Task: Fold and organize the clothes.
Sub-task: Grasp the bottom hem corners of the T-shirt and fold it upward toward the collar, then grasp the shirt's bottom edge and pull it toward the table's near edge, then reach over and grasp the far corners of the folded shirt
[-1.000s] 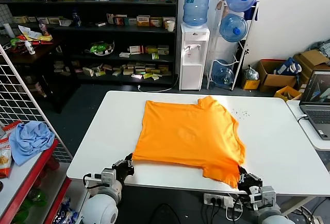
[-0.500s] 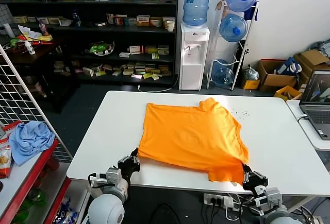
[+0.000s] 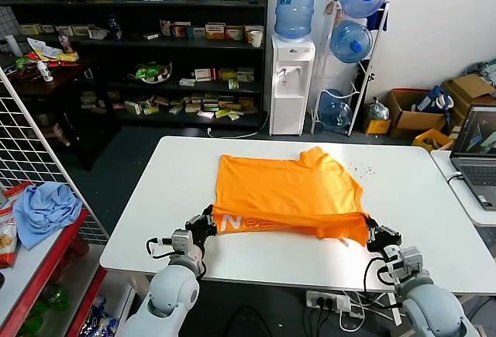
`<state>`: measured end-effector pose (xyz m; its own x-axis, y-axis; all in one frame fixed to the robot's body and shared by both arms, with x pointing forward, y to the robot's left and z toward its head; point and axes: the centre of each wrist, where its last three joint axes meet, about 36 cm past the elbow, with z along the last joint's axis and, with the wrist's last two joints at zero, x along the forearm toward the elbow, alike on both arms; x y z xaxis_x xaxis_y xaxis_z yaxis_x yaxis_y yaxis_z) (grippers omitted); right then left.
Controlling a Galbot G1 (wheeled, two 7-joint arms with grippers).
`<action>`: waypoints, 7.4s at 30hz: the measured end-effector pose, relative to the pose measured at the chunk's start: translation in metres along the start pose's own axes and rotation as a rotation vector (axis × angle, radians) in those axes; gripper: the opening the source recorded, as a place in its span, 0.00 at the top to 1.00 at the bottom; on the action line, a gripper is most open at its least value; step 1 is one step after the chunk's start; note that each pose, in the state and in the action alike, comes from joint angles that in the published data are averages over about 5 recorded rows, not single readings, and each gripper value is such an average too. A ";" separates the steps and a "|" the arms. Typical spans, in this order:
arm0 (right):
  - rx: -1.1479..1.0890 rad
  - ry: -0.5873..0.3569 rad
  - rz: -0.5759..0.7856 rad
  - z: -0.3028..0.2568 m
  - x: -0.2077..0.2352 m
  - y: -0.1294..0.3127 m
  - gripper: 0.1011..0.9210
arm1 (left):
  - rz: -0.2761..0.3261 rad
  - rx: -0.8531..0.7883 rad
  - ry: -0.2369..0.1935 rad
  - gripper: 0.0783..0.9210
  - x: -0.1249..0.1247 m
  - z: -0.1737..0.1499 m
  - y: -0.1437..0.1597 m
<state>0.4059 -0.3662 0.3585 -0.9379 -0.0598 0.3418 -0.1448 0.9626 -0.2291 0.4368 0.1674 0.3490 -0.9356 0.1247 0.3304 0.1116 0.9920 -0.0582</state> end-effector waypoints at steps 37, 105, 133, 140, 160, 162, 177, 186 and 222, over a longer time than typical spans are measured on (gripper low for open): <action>-0.012 0.172 -0.014 0.003 -0.006 -0.002 0.12 | 0.021 0.076 0.107 0.12 0.006 0.023 -0.005; 0.018 0.369 -0.057 0.013 0.112 0.037 0.97 | 0.045 -0.026 0.226 0.98 0.101 0.042 0.018; -0.074 0.180 -0.019 -0.029 0.083 0.019 0.13 | 0.050 -0.042 0.085 0.16 0.086 0.005 0.023; -0.122 0.125 -0.008 -0.030 0.035 -0.003 0.12 | 0.062 -0.045 0.053 0.12 0.045 0.004 0.021; -0.238 0.129 -0.024 -0.054 -0.108 -0.052 0.12 | 0.061 -0.074 0.098 0.12 -0.106 -0.041 0.000; -0.245 0.134 -0.031 -0.057 -0.119 -0.052 0.12 | 0.058 -0.073 0.106 0.12 -0.118 -0.047 0.000; -0.302 0.188 -0.096 -0.063 -0.172 -0.043 0.12 | 0.017 -0.084 0.180 0.12 -0.170 -0.070 0.005; -0.324 0.238 -0.120 -0.055 -0.188 -0.028 0.27 | -0.005 -0.078 0.228 0.13 -0.180 -0.062 0.020; -0.252 0.136 -0.073 -0.061 -0.132 -0.014 0.97 | 0.001 -0.018 0.227 0.98 -0.134 -0.053 0.036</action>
<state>0.5507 -0.3556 0.3727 -0.8745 -0.1114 0.4721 -0.1115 0.9934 0.0280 0.5837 0.1871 0.3523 -0.8363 0.1241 0.5341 0.1202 0.9919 -0.0422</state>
